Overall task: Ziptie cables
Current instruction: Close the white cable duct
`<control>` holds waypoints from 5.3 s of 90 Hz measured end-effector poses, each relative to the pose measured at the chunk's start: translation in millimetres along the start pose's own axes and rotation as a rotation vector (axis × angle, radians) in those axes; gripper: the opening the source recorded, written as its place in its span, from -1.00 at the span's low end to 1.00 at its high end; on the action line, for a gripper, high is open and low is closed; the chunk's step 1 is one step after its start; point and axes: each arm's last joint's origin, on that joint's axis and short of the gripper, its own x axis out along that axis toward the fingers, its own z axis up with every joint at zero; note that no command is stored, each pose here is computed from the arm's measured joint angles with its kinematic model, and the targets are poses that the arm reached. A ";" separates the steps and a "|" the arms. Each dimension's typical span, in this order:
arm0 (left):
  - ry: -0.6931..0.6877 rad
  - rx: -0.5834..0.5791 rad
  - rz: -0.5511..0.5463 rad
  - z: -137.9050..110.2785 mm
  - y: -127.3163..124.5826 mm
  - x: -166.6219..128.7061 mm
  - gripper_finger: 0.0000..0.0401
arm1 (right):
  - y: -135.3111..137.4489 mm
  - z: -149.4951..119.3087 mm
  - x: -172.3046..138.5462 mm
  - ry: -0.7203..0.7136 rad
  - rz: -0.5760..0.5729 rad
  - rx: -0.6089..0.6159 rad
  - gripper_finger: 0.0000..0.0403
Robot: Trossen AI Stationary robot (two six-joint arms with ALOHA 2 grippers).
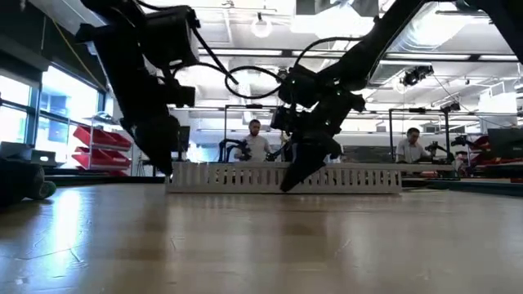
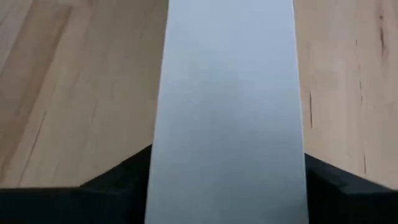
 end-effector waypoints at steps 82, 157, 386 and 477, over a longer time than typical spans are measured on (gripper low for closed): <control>-0.140 -0.233 0.171 -35.1 -9.4 -19.1 0.54 | -16.4 12.3 -142.0 -0.060 -0.258 0.155 0.58; -0.439 -0.418 -0.041 -77.6 30.5 -15.5 0.47 | 3.9 -92.5 -201.2 0.528 -0.645 0.784 0.57; -0.177 -0.117 -0.099 -70.6 26.3 30.5 0.47 | 12.3 -120.6 -135.8 0.796 -0.349 0.906 -0.94; -0.383 0.180 -0.191 -6.2 35.8 -0.8 0.48 | 11.3 -118.9 -133.0 0.743 -0.280 0.889 -0.94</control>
